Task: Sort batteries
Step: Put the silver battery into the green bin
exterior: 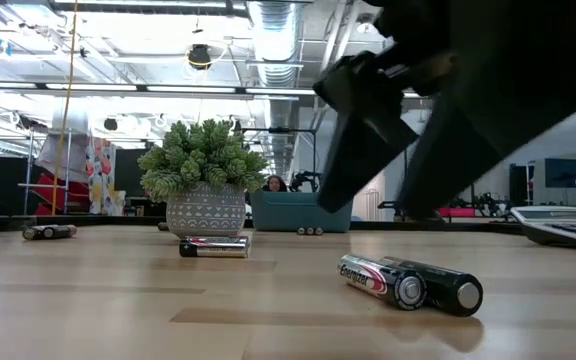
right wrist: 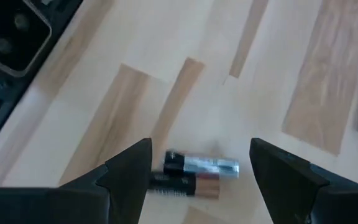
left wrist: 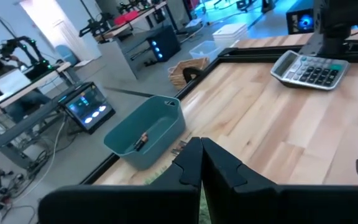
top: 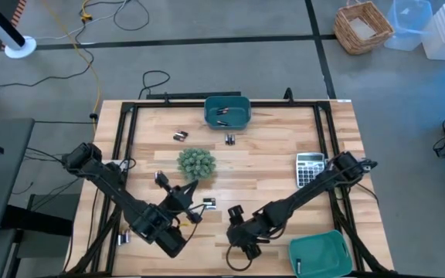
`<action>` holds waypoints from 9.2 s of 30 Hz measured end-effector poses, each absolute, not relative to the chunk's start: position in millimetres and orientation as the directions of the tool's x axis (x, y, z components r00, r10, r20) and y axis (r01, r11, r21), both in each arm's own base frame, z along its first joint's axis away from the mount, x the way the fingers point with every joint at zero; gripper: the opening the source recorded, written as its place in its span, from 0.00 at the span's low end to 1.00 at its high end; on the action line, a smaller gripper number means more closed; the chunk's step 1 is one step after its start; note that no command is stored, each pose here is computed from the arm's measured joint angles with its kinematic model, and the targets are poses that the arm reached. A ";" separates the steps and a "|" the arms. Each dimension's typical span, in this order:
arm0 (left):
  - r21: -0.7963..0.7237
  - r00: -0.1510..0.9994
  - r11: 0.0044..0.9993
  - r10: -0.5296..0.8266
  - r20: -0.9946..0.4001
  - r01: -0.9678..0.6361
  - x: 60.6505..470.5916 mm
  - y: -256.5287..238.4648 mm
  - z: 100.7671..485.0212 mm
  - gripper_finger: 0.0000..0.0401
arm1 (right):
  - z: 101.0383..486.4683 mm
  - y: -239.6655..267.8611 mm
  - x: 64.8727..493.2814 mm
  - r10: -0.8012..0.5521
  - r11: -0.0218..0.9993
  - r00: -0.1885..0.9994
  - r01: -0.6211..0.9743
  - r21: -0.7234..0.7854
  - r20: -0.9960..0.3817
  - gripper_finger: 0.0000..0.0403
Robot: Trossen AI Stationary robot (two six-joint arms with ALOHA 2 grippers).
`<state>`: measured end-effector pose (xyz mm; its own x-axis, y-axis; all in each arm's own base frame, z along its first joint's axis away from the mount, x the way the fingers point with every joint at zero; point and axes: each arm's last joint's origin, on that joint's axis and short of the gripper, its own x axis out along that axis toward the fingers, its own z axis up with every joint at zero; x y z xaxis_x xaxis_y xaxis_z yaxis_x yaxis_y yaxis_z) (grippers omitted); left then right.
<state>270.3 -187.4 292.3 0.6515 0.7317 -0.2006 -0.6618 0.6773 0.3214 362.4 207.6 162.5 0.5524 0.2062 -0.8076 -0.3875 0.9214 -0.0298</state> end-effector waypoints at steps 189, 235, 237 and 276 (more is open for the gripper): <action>0.295 0.674 0.720 0.693 -0.255 -0.628 265.1 -196.9 290.6 0.00 | 127.3 212.2 358.2 0.108 0.971 0.563 -0.237 -0.034 -0.819 0.89; 0.295 0.674 0.721 0.692 -0.259 -0.627 265.1 -196.9 290.5 0.00 | 127.8 205.9 363.1 0.120 0.978 0.567 -0.208 0.000 -0.815 0.70; 0.295 0.674 0.721 0.692 -0.259 -0.627 265.1 -196.9 290.5 0.00 | 128.5 206.1 363.4 0.120 0.978 0.567 -0.210 -0.001 -0.815 0.70; 0.295 0.674 0.721 0.692 -0.259 -0.627 265.1 -196.9 290.5 0.00 | 132.4 208.0 363.3 0.116 0.973 0.551 -0.229 -0.016 -0.826 0.50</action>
